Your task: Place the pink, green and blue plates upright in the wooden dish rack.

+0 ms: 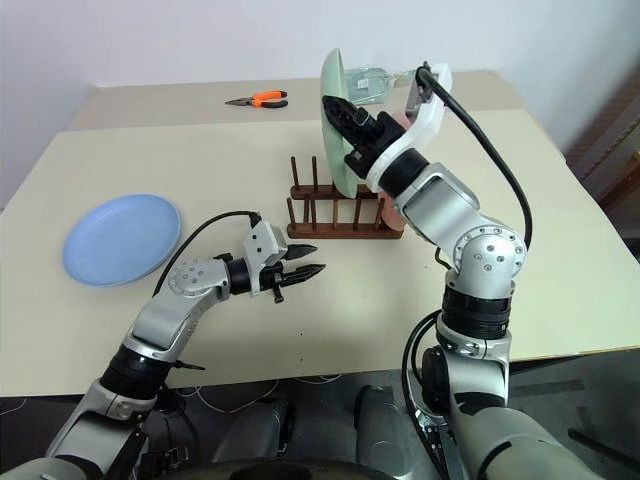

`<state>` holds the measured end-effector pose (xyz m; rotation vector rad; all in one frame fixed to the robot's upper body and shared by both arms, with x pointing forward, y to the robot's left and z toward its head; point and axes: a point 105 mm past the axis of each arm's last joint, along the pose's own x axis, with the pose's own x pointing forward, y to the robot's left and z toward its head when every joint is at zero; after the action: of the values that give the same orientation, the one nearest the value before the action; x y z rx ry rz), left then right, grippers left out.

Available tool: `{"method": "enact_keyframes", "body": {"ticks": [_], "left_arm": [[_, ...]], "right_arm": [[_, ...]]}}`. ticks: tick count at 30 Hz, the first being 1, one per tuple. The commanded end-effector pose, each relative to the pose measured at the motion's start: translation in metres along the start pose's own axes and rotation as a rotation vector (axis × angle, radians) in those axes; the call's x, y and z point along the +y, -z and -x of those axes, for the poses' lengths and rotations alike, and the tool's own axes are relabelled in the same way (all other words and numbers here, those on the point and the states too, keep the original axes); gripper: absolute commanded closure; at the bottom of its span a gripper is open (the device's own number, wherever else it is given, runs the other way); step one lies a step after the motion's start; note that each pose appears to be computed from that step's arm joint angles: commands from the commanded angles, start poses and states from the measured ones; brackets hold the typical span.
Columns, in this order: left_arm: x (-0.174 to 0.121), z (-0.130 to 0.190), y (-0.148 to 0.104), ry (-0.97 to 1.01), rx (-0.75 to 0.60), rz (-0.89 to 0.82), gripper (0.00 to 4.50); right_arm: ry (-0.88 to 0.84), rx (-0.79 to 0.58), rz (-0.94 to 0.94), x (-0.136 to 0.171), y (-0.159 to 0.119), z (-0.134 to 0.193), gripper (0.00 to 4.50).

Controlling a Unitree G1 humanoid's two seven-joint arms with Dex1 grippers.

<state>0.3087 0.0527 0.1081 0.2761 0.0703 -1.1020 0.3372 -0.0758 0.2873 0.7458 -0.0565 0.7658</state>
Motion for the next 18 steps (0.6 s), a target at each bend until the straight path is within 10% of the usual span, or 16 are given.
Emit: {"method": "enact_keyframes", "body": {"ticks": [1,18], "left_arm": [[-0.002,0.002,-0.013,0.011,-0.040,-0.028,2.69],[-0.004,0.004,-0.013,0.015,-0.038,-0.022,2.69]], "right_arm": [[-0.039,-0.024,0.012,0.011,-0.005,0.002,4.49],[-0.050,-0.034,0.010,0.016,-0.008,0.002,4.49]]}}
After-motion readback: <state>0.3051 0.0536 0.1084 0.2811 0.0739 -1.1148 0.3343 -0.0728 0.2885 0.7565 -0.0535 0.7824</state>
